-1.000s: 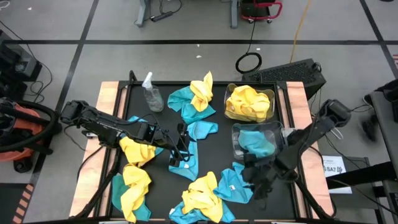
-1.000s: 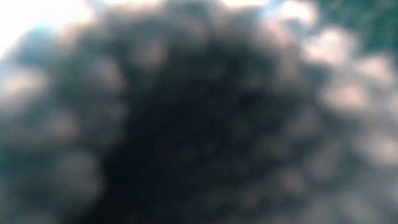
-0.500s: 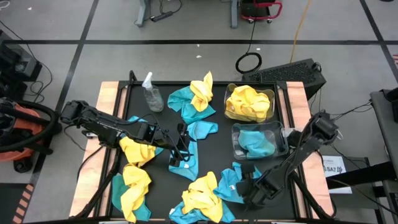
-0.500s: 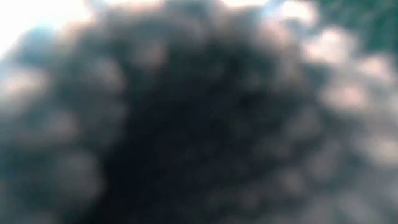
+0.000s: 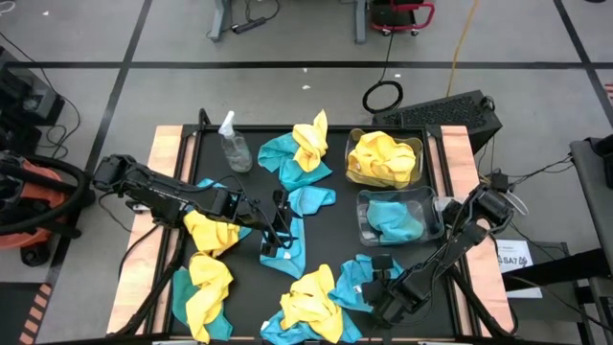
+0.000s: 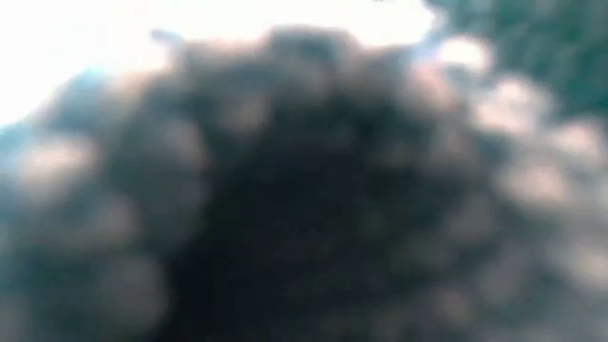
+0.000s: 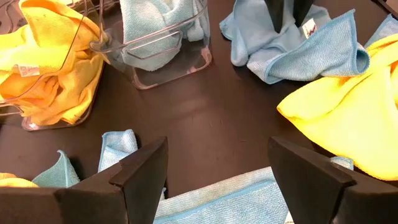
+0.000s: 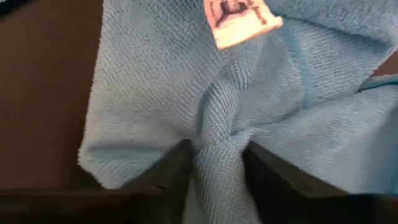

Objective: Sort microfiber towel by color & place in baskets
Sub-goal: Put the blue microfiber towel into the bottom transparent bin

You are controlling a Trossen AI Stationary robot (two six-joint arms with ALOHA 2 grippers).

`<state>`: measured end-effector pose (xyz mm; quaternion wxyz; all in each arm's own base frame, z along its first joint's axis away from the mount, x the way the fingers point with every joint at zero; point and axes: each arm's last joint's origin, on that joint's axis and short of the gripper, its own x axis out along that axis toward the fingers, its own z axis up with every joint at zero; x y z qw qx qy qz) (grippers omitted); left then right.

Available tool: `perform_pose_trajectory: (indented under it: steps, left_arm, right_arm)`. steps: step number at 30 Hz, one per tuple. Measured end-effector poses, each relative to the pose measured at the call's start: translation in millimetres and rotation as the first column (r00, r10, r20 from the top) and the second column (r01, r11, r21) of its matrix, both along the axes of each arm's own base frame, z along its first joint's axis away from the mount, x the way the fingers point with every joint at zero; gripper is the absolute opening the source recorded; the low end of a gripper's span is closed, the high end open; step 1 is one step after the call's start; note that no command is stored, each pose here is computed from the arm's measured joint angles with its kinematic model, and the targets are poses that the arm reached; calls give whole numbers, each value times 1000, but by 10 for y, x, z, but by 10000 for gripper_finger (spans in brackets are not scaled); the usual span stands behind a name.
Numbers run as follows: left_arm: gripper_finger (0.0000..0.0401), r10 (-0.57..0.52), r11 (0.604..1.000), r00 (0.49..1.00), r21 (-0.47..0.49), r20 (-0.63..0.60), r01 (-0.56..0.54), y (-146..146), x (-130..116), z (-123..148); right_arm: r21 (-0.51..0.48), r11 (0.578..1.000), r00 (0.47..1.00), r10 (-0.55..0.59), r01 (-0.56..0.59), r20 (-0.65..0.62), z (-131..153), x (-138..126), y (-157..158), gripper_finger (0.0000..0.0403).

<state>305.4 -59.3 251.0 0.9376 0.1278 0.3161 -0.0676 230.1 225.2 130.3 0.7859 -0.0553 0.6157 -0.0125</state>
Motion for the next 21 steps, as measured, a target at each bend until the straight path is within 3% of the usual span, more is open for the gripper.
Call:
perform_pose_trajectory:
  steps: [5, 12, 21]
  left_arm:
    - [280, 0, 1000, 1000, 0, 0, 0, 0, 0, 0]
    - [280, 0, 1000, 1000, 0, 0, 0, 0, 0, 0]
    - [280, 0, 1000, 1000, -1, 0, 0, 0, 0, 0]
  right_arm:
    - [-23, 1000, 1000, 11, -11, 3, -10, 1, -16, 17]
    - [-30, 999, 999, 21, -20, 31, 153, 39, 8, 6]
    - [-150, 988, 982, -2, 30, 187, 947, -8, -83, 2]
